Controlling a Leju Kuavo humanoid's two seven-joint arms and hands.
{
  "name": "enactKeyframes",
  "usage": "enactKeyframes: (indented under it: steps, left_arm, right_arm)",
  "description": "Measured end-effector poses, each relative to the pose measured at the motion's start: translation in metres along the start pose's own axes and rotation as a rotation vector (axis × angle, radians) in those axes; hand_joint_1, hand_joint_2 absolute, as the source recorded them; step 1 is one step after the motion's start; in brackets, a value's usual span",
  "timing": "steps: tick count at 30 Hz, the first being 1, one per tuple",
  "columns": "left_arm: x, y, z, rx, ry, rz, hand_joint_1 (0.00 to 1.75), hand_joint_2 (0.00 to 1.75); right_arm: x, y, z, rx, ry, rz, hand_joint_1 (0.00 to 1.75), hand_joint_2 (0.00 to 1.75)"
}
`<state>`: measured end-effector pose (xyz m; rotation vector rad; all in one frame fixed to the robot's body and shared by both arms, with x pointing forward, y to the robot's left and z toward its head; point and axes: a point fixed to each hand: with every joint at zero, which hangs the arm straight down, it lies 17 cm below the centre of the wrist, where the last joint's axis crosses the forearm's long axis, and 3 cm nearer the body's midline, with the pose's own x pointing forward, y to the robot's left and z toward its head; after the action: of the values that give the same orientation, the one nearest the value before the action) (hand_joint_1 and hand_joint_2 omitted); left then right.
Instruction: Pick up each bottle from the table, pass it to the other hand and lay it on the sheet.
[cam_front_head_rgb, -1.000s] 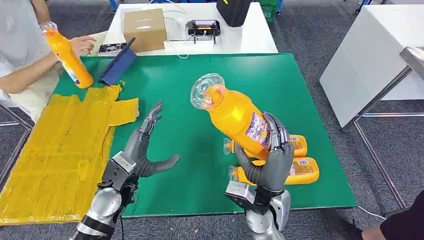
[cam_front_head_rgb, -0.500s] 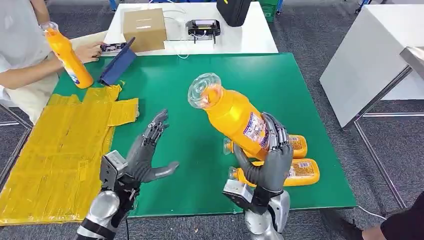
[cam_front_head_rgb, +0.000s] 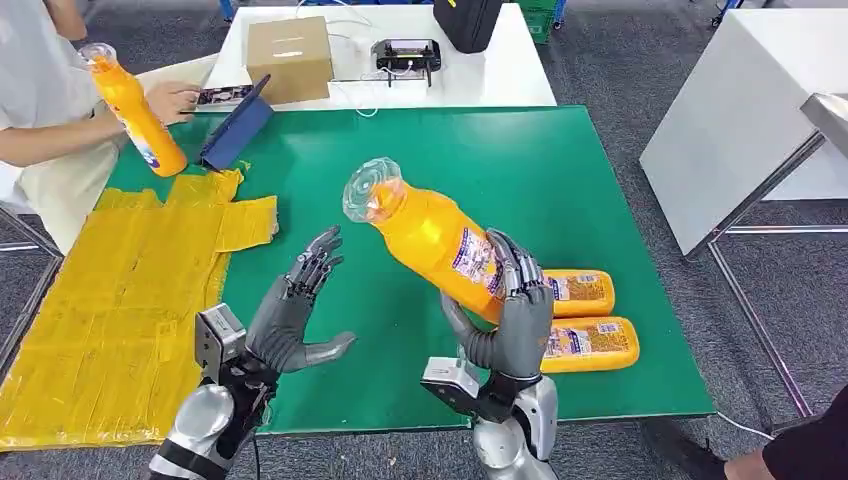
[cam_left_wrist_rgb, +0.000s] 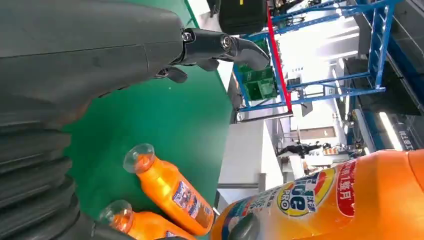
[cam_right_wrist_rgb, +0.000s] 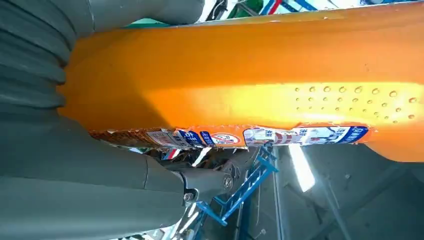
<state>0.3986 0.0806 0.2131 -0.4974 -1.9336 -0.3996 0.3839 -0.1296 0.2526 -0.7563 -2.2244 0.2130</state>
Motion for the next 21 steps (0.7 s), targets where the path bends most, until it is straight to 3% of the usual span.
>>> enactKeyframes:
  steps: [5,8,14,17,21]
  left_arm:
    - [0.0,0.0,0.0,-0.001,0.001,0.0,0.0,1.75]
    - [0.004,-0.005,0.001,-0.032,-0.015,0.045,0.0,1.75]
    - [0.018,-0.02,-0.004,-0.099,-0.053,0.129,0.0,1.75]
    - [0.02,-0.02,-0.004,-0.104,-0.058,0.137,0.0,1.75]
    - [0.027,-0.021,-0.01,-0.121,-0.077,0.138,0.0,1.75]
  right_arm:
    - [-0.001,0.002,0.0,0.006,-0.002,0.001,1.75,1.75]
    - [-0.01,0.017,-0.002,0.052,0.052,-0.039,1.75,1.75]
    - [-0.012,0.099,0.029,0.339,0.08,-0.204,1.75,1.75]
    - [-0.006,0.119,0.041,0.426,0.041,-0.207,1.75,1.75]
    - [0.025,0.159,0.074,0.642,-0.063,-0.245,1.75,1.75]
